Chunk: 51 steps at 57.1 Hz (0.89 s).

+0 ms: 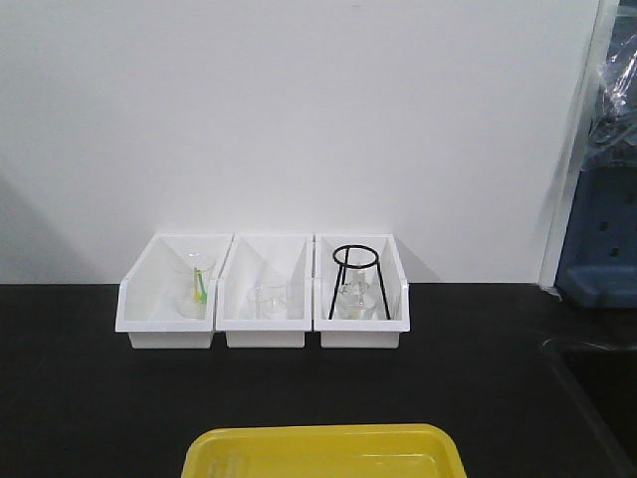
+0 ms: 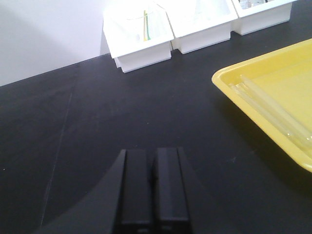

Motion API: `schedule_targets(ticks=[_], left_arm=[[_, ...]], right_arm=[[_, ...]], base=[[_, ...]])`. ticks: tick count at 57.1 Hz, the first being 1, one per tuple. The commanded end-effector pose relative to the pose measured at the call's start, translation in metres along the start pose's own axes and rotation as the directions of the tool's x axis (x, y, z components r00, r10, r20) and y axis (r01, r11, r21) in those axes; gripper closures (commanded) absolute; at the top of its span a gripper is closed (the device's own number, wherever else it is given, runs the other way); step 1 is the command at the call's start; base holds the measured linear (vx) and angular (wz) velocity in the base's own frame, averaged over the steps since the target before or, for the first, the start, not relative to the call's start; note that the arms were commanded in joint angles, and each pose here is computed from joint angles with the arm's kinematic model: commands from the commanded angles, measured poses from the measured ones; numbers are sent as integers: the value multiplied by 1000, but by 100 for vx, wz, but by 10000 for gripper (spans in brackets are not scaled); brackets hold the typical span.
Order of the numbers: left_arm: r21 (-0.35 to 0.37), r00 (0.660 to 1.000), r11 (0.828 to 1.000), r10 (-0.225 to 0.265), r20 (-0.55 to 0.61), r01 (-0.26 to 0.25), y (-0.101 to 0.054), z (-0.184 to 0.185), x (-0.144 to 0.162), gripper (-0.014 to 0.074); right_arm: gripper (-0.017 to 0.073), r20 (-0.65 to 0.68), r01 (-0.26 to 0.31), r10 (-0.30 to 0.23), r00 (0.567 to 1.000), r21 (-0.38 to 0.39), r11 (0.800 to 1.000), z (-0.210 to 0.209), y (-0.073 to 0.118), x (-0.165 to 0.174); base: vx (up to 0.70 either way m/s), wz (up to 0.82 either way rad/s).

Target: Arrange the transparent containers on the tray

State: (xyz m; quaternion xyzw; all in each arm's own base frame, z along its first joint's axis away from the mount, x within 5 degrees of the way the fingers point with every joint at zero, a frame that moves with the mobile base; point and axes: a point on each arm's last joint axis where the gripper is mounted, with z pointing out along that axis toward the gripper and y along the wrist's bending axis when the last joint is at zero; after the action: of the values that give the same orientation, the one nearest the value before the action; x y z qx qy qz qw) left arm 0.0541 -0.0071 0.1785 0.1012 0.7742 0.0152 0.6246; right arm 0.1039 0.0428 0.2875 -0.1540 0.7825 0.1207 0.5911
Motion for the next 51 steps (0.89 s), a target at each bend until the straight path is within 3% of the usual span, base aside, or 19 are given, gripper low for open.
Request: schedule_targets(ticks=[1,10,17,21,24,30,51], left_arm=[[-20,998,1000,-5,61,6,0,2,5,597],[-20,998,1000,-5,61,6,0,2,5,597],[-20,998,1000,-5,61,6,0,2,5,597],[-20,998,1000,-5,61,6,0,2,5,597],[-20,998,1000,-5,61,6,0,2,5,597],[-20,998,1000,-5,60,6,0,2,5,597],[-20,998,1000,-5,59,6,0,2,5,597]], right_arm=[[571,149,10,-15,989,34,999,-4,-3,-8],[571,237,-126,81,968,181,975,-20,-17,35],[571,250,-93,19,968,286,954,-28,-20,79],[571,259,-69,-12,966,302,951,-29,-19,102],[571,251,-72,-7,968,303,950,-31,-18,108],[571,207,-78,15,978,298,951,-29,-18,110],[571,221,-78,10,975,299,951,-30,-18,110]], base=[[0,0],[0,0],[0,0],[0,0],[0,0],[0,0],[0,0]])
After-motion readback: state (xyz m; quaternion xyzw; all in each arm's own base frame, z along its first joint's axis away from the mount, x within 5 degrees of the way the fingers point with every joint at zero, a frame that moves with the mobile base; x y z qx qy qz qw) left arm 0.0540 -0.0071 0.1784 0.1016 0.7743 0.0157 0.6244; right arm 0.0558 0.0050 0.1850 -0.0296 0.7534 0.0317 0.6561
